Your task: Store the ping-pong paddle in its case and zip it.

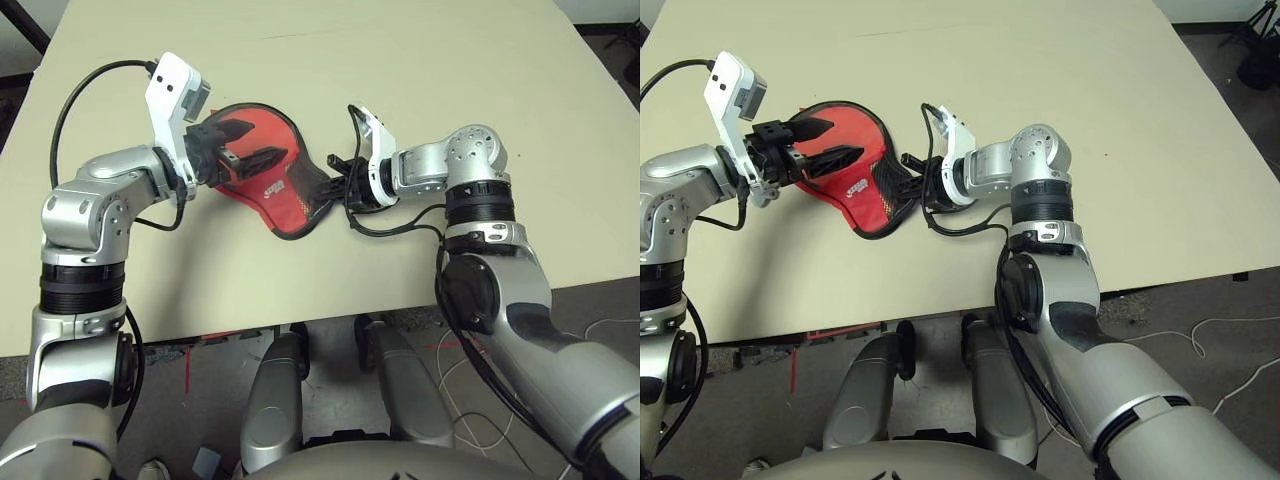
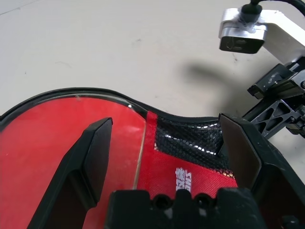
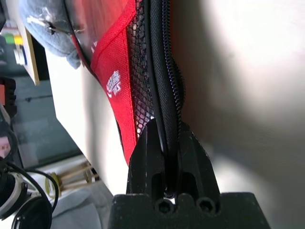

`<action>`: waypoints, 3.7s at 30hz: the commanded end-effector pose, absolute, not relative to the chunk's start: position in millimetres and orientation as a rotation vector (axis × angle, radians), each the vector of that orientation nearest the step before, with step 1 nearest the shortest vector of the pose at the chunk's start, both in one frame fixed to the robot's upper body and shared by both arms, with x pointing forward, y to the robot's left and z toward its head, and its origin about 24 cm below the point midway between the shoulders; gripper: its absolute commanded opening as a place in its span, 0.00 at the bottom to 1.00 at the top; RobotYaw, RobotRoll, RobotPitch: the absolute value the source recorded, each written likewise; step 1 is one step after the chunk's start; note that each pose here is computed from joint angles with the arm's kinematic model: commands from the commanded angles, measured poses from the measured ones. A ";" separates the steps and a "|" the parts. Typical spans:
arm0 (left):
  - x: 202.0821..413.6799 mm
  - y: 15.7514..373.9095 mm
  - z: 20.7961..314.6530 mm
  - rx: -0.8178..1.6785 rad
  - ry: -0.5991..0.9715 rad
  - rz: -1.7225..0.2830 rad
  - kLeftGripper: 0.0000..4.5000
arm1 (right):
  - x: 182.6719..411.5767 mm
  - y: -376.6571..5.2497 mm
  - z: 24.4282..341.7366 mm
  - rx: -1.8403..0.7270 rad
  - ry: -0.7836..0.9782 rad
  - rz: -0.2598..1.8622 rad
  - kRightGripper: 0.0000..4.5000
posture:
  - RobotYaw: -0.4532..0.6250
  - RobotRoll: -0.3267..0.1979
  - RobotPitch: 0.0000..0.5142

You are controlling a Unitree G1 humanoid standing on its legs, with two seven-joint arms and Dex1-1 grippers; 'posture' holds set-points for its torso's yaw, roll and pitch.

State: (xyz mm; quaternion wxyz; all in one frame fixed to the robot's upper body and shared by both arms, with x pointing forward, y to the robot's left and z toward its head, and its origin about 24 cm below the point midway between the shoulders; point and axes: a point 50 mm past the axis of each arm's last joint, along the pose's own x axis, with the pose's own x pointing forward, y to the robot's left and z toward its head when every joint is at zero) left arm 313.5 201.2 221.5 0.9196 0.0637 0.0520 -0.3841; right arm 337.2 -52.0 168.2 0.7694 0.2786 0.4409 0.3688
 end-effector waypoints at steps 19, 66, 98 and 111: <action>325.3 187.2 213.6 0.150 0.113 -0.851 1.00 | 232.7 -99.5 153.3 0.804 0.744 0.477 0.01 | 0.47 0.62 0.60; 344.9 191.5 223.8 0.181 0.064 -0.842 1.00 | 246.4 -165.5 218.7 0.090 0.756 0.807 0.99 | 0.41 0.62 0.55; 346.8 211.7 208.5 0.273 0.195 -0.870 1.00 | 280.8 -79.5 203.3 -0.556 0.537 1.047 0.99 | 0.44 0.62 0.51; 356.3 201.5 191.9 0.358 0.229 -0.879 1.00 | 280.2 -87.0 188.3 -0.621 0.608 1.070 0.99 | 0.45 0.62 0.51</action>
